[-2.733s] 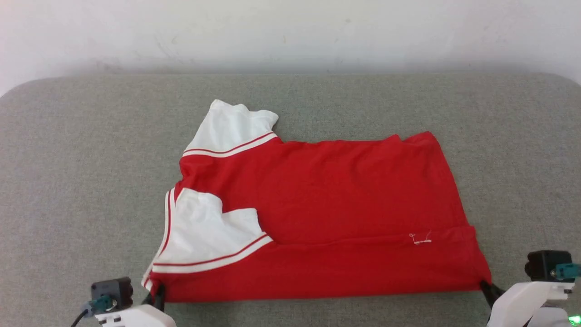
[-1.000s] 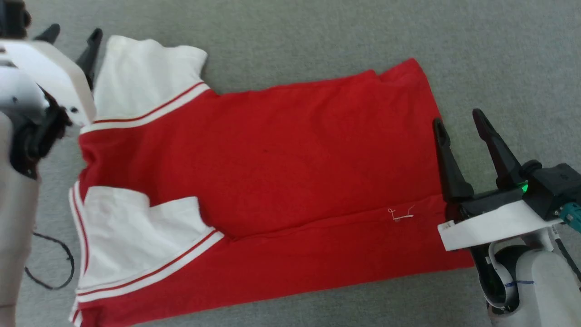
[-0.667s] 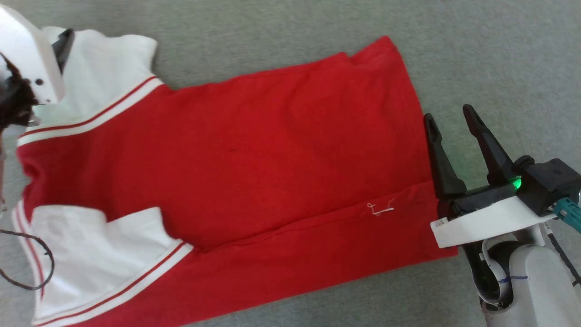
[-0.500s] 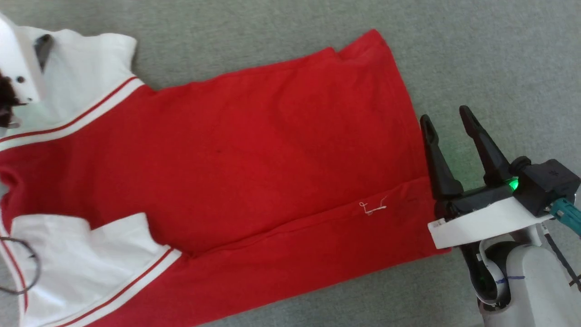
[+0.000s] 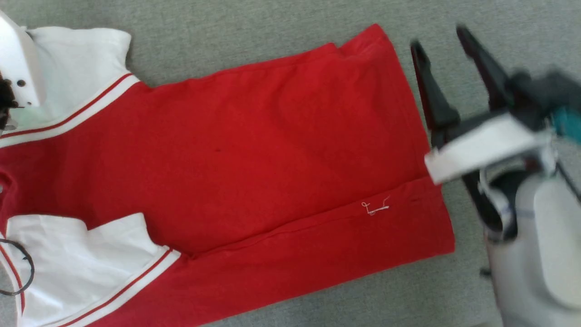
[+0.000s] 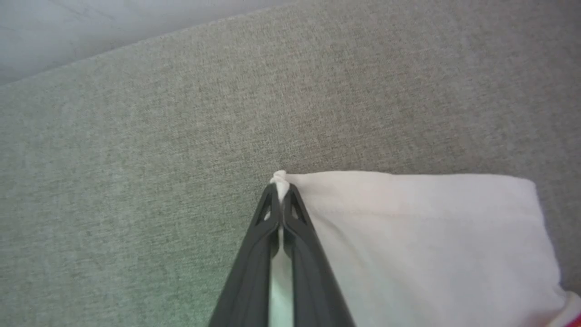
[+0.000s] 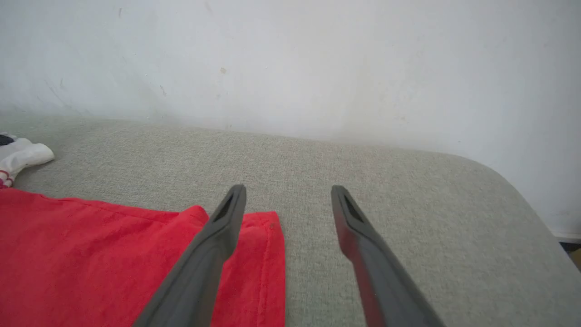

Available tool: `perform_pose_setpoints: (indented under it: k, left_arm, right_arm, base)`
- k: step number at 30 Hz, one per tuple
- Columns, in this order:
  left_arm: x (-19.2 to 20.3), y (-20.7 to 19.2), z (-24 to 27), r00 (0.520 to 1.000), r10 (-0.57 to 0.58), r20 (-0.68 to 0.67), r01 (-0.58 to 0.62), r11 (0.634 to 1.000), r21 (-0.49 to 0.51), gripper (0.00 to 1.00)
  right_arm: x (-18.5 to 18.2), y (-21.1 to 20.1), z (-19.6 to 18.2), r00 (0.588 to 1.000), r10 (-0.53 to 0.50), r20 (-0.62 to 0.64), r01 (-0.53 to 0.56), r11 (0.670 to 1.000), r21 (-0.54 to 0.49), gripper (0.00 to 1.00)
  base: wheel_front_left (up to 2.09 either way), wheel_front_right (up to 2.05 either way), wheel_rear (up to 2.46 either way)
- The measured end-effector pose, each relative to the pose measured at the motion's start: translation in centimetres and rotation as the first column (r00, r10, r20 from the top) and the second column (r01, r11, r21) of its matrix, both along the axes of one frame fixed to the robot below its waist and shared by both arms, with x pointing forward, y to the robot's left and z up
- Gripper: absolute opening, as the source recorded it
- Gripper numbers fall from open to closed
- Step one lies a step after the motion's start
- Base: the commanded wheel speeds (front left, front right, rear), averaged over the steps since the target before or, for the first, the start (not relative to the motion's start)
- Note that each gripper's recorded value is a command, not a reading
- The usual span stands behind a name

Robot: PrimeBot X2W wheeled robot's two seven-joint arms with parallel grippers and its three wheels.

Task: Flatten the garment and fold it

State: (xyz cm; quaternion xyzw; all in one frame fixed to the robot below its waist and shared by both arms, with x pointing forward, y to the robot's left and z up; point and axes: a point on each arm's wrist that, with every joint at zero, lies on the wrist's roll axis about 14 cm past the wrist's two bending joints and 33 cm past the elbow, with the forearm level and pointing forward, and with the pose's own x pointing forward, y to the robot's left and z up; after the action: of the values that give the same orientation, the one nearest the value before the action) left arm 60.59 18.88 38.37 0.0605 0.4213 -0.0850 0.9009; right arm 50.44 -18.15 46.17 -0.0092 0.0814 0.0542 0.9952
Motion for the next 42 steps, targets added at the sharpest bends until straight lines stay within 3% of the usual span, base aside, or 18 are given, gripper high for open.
perform_pose_setpoints:
  k: [5, 12, 18, 20, 24, 25, 27, 32, 42]
  left_arm:
    - [-0.1, 0.1, 0.0, 1.000, -0.012, 0.019, 0.012, 1.000, -0.001, 0.00]
    - [-0.1, 0.1, -0.1, 0.999, -0.033, 0.041, 0.033, 0.999, 0.006, 0.00]
    - [0.1, 0.2, -0.3, 0.997, -0.041, 0.063, 0.041, 0.999, 0.002, 0.00]
    - [0.2, 0.2, -0.3, 0.996, -0.042, 0.073, 0.041, 0.999, 0.004, 0.00]
    - [0.4, 0.2, -0.1, 0.994, -0.043, 0.103, 0.042, 0.999, 0.009, 0.00]
    - [0.4, 0.2, 0.0, 0.993, -0.046, 0.113, 0.045, 0.999, 0.009, 0.00]
    - [0.8, 0.3, 0.7, 0.984, -0.047, 0.170, 0.045, 0.999, 0.018, 0.00]
    - [1.2, 0.9, 3.7, 0.924, 0.014, 0.382, -0.014, 1.000, -0.002, 0.00]
    - [-7.0, 1.9, 6.7, 0.829, 0.164, 0.535, -0.094, 0.983, -0.157, 0.00]
  right_arm:
    - [3.0, 0.2, -1.7, 0.980, 0.011, -0.199, -0.024, 0.998, -0.064, 1.00]
    - [3.6, 0.6, -5.8, 0.863, -0.008, -0.505, -0.073, 0.987, -0.142, 1.00]
    - [3.2, 1.6, -7.8, 0.775, -0.005, -0.632, -0.131, 0.977, -0.169, 1.00]
    - [3.3, 1.7, -8.1, 0.753, -0.004, -0.658, -0.143, 0.975, -0.170, 0.49]
    - [3.4, 1.7, -8.3, 0.722, -0.013, -0.692, -0.150, 0.973, -0.175, 0.00]
    - [3.5, 1.7, -8.3, 0.719, -0.014, -0.695, -0.150, 0.973, -0.174, 0.00]
    - [3.6, 1.8, -8.1, 0.728, -0.009, -0.685, -0.149, 0.974, -0.172, 0.00]
    - [3.7, 2.2, -6.6, 0.808, 0.022, -0.588, -0.128, 0.982, -0.139, 0.00]
    - [-0.5, 1.6, -3.1, 0.943, 0.034, -0.332, -0.029, 0.999, 0.020, 0.00]
  base:
    - [0.00, 0.00, 0.00]
    - [0.00, 0.00, 0.00]
    - [0.00, 0.00, 0.00]
    - [0.00, 0.00, 0.00]
    - [0.00, 0.00, 0.00]
    - [0.00, 0.00, 0.00]
    - [0.00, 0.00, 0.00]
    - [0.00, 0.00, 0.00]
    - [0.00, 0.00, 0.00]
